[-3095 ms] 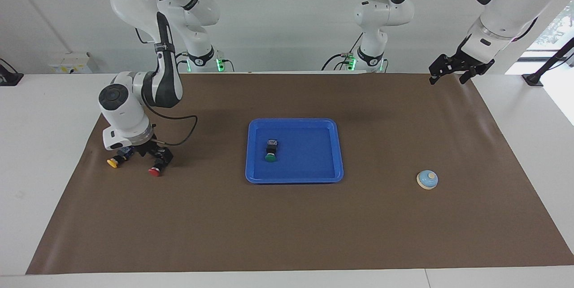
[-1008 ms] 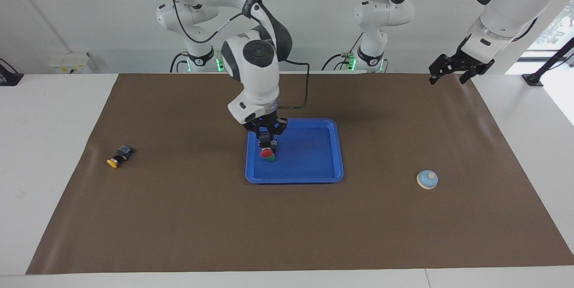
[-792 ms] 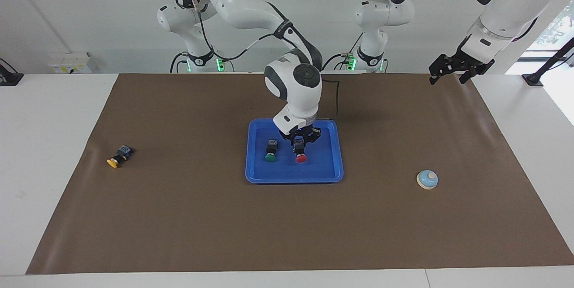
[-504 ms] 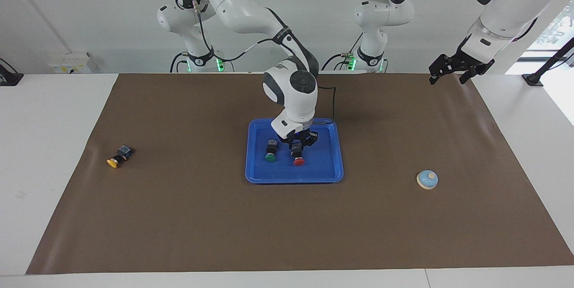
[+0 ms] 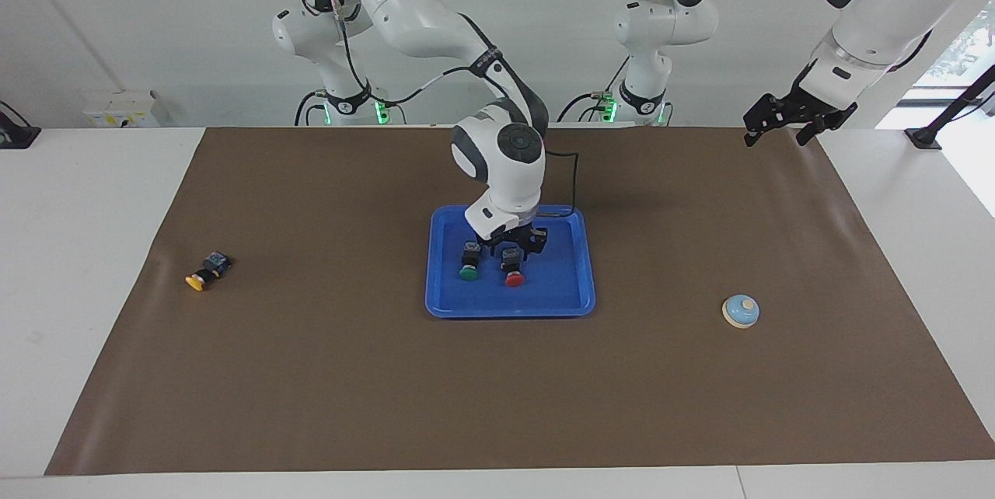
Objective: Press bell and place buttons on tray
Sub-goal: 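Carry the red-capped button into the tray and release it, then move the right gripper back to the yellow-capped button and grasp it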
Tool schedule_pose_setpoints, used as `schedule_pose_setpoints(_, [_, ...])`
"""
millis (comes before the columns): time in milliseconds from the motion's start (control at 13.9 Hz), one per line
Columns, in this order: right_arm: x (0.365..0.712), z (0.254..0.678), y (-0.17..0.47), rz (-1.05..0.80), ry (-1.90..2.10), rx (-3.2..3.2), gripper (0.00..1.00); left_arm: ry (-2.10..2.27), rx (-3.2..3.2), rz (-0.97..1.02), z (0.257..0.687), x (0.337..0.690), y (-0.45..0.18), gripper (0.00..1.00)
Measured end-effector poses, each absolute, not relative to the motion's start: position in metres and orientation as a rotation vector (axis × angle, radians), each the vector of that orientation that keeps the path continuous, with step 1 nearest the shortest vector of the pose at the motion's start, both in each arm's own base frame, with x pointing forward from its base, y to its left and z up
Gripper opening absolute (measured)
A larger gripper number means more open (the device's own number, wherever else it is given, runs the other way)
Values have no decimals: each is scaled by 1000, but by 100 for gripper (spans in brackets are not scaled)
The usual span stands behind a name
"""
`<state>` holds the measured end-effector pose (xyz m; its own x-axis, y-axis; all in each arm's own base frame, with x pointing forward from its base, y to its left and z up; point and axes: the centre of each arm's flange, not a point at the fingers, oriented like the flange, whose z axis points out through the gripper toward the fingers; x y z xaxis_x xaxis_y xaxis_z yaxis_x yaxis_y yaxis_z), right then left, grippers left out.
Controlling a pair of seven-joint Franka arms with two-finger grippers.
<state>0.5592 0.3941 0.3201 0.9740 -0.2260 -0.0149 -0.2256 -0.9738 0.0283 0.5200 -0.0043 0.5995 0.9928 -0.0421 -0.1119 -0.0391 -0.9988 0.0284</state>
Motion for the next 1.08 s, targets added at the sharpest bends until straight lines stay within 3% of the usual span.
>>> schedule_pose_setpoints(72, [568, 335, 379, -30, -393, 3085, 100, -63, 3110, -176, 600, 520, -4, 100])
schedule_pose_setpoints(360, [609, 421, 264, -30, -509, 3073, 100, -63, 3110, -176, 600, 520, -4, 100])
schedule_pose_setpoints(576, [628, 460, 150, -66, -517, 3066, 100, -63, 3110, -176, 600, 520, -4, 100])
schedule_pose_setpoints(792, [638, 461, 34, -106, -491, 3057, 100, -63, 3110, -176, 600, 520, -4, 100])
schedule_pose_setpoints(1080, [623, 433, -82, -165, -502, 3032, 100, -63, 3110, -176, 600, 520, -4, 100])
